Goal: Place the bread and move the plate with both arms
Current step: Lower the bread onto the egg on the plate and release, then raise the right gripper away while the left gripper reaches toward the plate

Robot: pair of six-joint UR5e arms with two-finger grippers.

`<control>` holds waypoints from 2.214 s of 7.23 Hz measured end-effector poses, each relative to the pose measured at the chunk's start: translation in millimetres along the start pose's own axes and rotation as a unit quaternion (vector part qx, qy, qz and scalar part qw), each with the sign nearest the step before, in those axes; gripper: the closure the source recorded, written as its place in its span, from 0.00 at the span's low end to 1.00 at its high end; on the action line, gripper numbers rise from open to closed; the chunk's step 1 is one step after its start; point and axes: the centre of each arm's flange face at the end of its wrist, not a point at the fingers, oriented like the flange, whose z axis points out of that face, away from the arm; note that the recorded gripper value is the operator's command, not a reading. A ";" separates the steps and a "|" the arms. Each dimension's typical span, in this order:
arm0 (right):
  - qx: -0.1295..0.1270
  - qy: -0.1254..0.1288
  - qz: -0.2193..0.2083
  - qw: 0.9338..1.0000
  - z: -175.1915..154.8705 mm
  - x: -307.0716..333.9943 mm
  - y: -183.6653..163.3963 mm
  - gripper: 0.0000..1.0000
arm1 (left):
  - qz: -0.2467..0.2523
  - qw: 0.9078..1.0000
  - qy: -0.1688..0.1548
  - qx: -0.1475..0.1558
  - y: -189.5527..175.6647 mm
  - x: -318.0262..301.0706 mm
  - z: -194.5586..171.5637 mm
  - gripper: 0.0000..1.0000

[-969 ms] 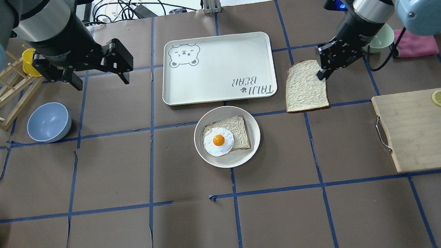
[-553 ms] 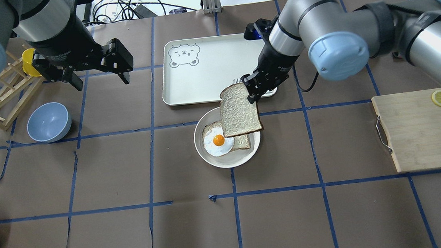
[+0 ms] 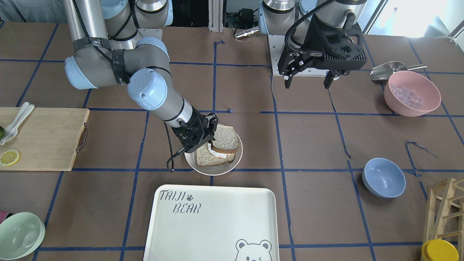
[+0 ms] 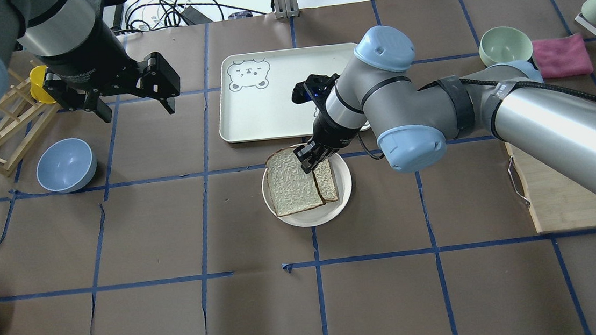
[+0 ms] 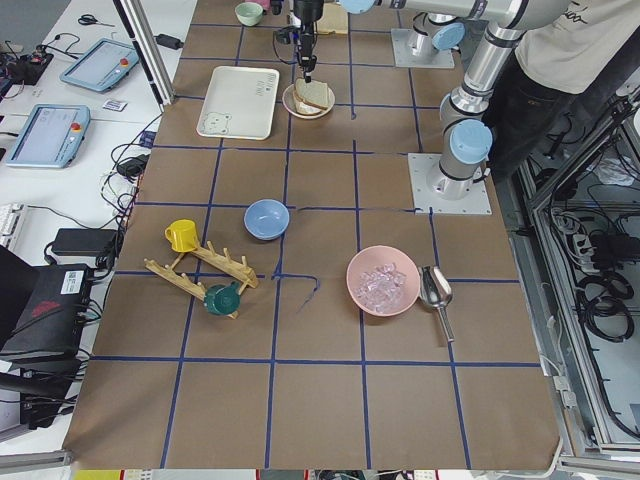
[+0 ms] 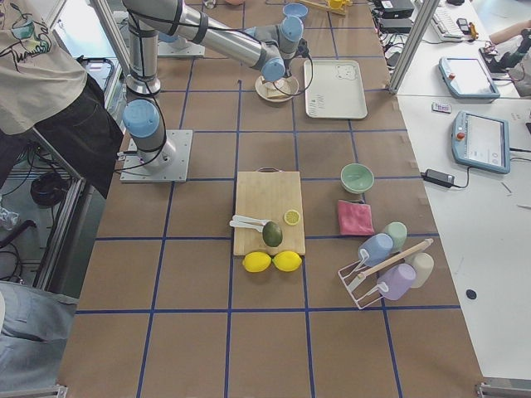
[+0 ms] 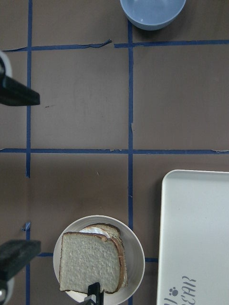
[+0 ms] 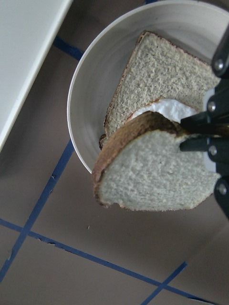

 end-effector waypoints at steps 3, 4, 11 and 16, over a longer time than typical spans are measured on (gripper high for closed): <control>-0.014 -0.007 -0.027 1.000 15.0 11.1 12.3 1.00 | 0.000 1.000 0.000 0.000 0.0 0.0 0.0 0.00; -0.014 -0.008 -0.026 1.000 16.3 12.9 13.2 1.00 | 0.000 1.000 0.000 0.000 0.0 0.0 0.0 0.00; -0.010 -0.009 -0.013 1.000 19.1 28.7 11.5 0.08 | 0.000 1.000 0.000 0.000 0.0 0.0 0.0 0.00; 0.000 0.041 -0.014 0.999 -48.0 24.7 -37.9 0.00 | 0.000 1.000 0.000 0.000 -0.1 -0.1 -0.2 0.00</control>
